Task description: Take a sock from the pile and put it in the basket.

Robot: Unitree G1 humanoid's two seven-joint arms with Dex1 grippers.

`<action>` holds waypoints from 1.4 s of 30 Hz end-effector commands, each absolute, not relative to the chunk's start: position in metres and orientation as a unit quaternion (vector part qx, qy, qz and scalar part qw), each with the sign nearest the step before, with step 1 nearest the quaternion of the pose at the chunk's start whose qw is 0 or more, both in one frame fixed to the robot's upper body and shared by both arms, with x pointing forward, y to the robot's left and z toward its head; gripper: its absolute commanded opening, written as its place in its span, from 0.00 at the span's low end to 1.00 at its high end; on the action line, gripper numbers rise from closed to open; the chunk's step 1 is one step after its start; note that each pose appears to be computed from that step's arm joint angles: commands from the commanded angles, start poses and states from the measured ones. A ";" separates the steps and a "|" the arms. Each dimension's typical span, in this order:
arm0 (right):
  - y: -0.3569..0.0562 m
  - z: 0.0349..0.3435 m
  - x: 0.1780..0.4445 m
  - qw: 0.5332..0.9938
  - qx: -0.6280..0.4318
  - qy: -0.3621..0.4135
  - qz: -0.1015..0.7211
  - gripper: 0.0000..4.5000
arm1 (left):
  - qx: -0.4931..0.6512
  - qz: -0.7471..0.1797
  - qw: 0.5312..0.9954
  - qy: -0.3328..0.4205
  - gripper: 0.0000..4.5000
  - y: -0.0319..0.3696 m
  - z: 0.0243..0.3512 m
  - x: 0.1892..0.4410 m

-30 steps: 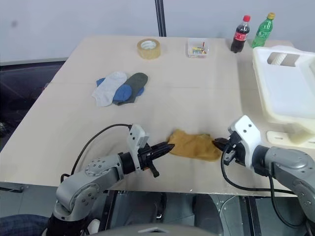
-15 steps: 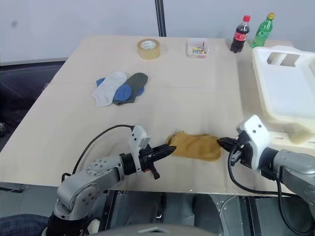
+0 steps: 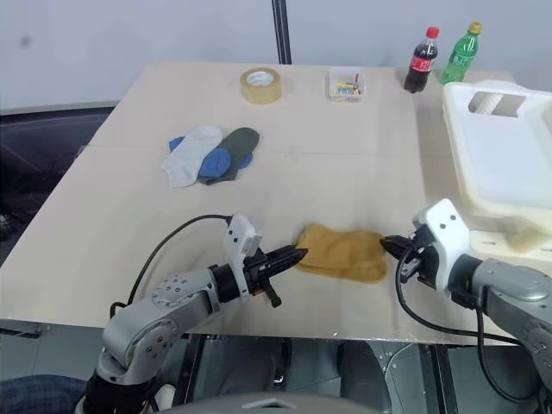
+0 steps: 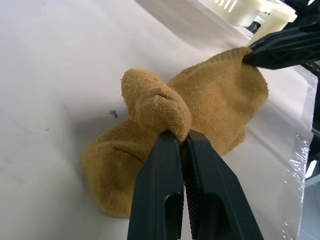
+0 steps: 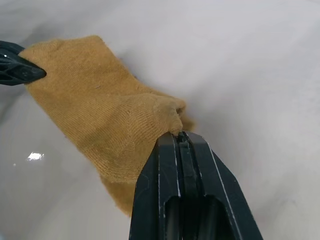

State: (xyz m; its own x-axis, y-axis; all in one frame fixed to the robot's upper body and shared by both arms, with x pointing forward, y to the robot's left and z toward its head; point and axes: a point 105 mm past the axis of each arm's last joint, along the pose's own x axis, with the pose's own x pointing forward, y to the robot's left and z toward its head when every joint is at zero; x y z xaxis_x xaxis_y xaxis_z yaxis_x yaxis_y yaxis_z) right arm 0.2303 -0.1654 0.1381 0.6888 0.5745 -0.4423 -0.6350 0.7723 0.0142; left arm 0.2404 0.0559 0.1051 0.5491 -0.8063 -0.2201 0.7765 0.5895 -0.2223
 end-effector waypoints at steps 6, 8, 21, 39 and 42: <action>-0.176 0.119 0.231 0.919 -0.095 0.241 0.298 0.40 | -0.085 -0.451 0.868 0.189 0.00 0.048 0.096 0.235; -0.175 0.122 0.233 0.921 -0.098 0.230 0.299 0.62 | -0.093 -0.452 0.866 0.193 0.00 0.048 0.095 0.235; -0.124 0.131 0.239 0.892 -0.164 0.151 0.394 0.70 | -0.102 -0.463 0.858 0.200 0.00 0.044 0.089 0.235; -0.135 0.097 0.251 0.889 -0.205 0.163 0.375 0.71 | -0.094 -0.448 0.872 0.172 0.96 0.046 0.096 0.239; -0.135 0.095 0.250 0.888 -0.205 0.166 0.376 0.71 | -0.119 -0.447 0.872 0.162 0.98 0.050 0.102 0.240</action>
